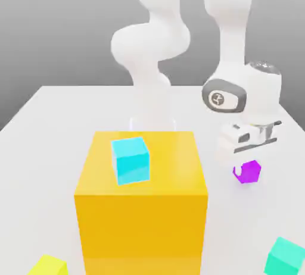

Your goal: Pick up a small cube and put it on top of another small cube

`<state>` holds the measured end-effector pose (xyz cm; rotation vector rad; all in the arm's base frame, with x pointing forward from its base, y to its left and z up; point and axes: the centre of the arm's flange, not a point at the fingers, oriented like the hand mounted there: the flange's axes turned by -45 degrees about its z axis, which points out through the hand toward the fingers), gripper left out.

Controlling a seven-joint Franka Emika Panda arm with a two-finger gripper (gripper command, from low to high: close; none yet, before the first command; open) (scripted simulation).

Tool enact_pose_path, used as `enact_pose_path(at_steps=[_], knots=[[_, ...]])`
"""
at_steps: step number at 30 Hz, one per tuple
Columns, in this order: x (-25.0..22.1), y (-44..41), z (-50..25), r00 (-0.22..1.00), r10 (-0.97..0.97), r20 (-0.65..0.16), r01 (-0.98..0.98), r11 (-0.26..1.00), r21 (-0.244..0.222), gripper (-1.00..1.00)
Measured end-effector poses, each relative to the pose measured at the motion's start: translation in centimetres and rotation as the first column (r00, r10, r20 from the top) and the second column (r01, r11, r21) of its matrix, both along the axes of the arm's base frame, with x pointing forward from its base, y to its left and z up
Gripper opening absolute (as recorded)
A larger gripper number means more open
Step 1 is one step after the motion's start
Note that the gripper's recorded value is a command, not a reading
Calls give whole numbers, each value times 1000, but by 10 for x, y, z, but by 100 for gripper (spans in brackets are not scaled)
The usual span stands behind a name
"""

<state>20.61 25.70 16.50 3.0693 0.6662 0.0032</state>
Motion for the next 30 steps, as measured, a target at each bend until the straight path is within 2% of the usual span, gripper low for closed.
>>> enact_pose_path(at_steps=[3,6,8,20,30], knots=[[-1,-1,23,1000,1,1,-1,1000,0,-100],[28,14,51,999,-32,23,30,997,65,-100],[47,17,59,1000,-3,31,0,997,77,-100],[154,3,82,948,312,61,-315,946,69,-100],[240,-33,104,825,557,92,-564,823,73,-100]])
